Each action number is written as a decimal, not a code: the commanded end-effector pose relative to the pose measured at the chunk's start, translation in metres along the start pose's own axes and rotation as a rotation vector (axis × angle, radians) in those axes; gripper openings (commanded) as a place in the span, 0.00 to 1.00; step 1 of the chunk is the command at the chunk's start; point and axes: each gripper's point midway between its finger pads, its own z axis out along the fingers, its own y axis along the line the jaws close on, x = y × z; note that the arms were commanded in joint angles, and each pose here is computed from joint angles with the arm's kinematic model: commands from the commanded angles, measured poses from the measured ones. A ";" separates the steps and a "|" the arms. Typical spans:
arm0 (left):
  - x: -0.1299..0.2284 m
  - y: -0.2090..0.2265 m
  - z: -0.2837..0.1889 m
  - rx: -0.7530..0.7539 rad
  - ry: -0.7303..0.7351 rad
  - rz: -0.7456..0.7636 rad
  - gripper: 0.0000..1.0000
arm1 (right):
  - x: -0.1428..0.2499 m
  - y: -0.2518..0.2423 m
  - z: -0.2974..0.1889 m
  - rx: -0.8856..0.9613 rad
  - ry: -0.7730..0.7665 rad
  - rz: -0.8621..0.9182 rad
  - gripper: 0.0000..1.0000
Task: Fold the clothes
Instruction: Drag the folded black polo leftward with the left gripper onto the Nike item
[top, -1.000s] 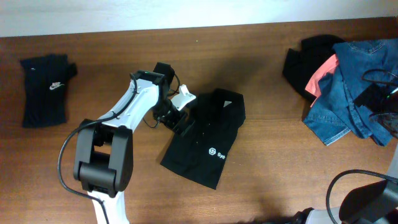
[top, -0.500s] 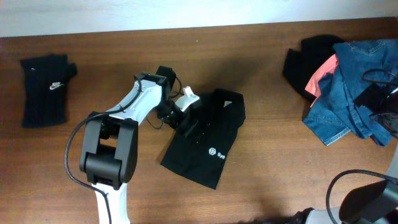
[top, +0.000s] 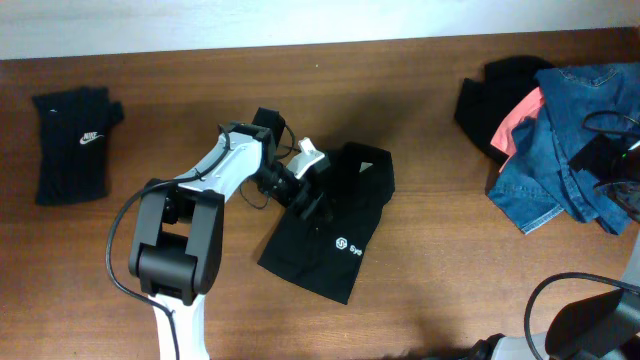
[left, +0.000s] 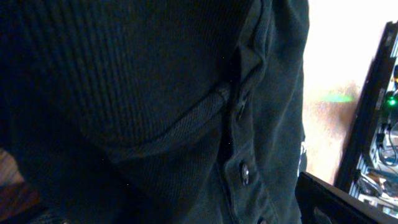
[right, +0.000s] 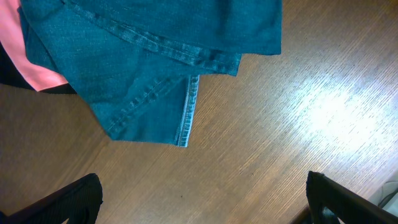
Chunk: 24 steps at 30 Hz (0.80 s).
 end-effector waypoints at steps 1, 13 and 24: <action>0.028 0.010 0.022 -0.008 0.076 -0.056 0.99 | -0.002 -0.003 0.001 0.014 -0.002 0.008 0.99; 0.043 0.015 0.032 -0.013 0.092 -0.068 0.68 | -0.002 -0.003 0.001 0.014 -0.002 0.008 0.99; 0.052 0.012 0.049 -0.013 0.102 -0.097 0.78 | -0.002 -0.003 0.001 0.013 -0.002 0.008 0.99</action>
